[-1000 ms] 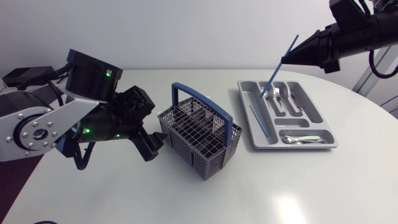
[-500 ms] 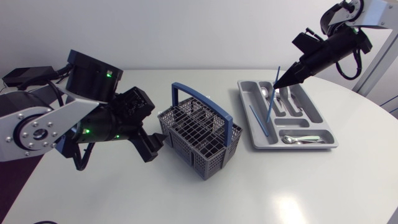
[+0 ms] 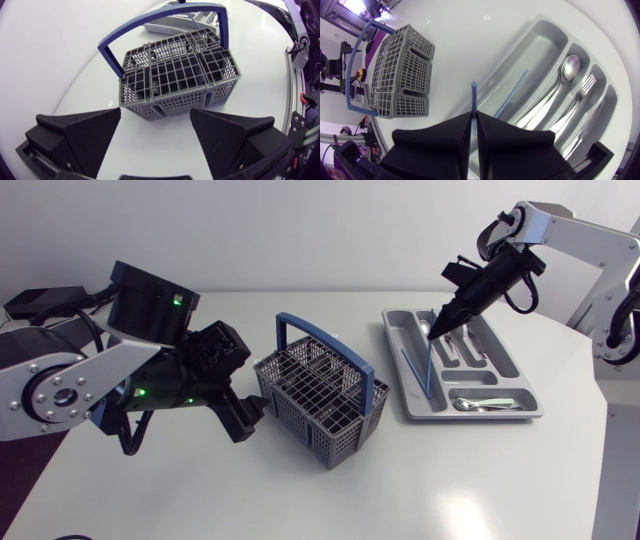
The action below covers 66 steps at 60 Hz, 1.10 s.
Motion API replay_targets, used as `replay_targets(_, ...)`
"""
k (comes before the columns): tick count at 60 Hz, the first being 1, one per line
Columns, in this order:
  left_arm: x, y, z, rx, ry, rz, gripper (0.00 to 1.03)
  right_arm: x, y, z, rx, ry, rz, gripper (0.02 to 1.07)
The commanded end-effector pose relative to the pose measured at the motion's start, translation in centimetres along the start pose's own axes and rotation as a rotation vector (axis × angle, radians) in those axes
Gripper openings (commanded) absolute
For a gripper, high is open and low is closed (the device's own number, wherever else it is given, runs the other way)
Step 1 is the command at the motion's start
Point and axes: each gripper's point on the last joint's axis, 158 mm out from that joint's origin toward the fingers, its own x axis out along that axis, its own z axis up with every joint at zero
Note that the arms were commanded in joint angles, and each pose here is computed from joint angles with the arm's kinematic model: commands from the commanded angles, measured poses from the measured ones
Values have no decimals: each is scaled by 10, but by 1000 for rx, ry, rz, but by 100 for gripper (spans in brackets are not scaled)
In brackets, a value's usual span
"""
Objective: Unload the cutlery basket into the drawer organizer.
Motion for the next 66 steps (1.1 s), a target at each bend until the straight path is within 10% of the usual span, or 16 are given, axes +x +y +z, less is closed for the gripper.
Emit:
replay_targets(1, 0, -4, -2, -14, 2, -11, 97, 17, 4, -2, 41, 41, 28, 7)
replay_targets(25, 1, -3, -4, -17, 3, -8, 97, 49, -15, -3, 150, 72, 21, 10)
replay_targets(41, 0, -3, -8, -18, 8, -7, 97, 37, -33, 6, 150, 5, -102, 104)
replay_targets(66, -2, 14, -11, -50, -8, 39, 97, -12, 93, 23, -216, -276, -150, 102)
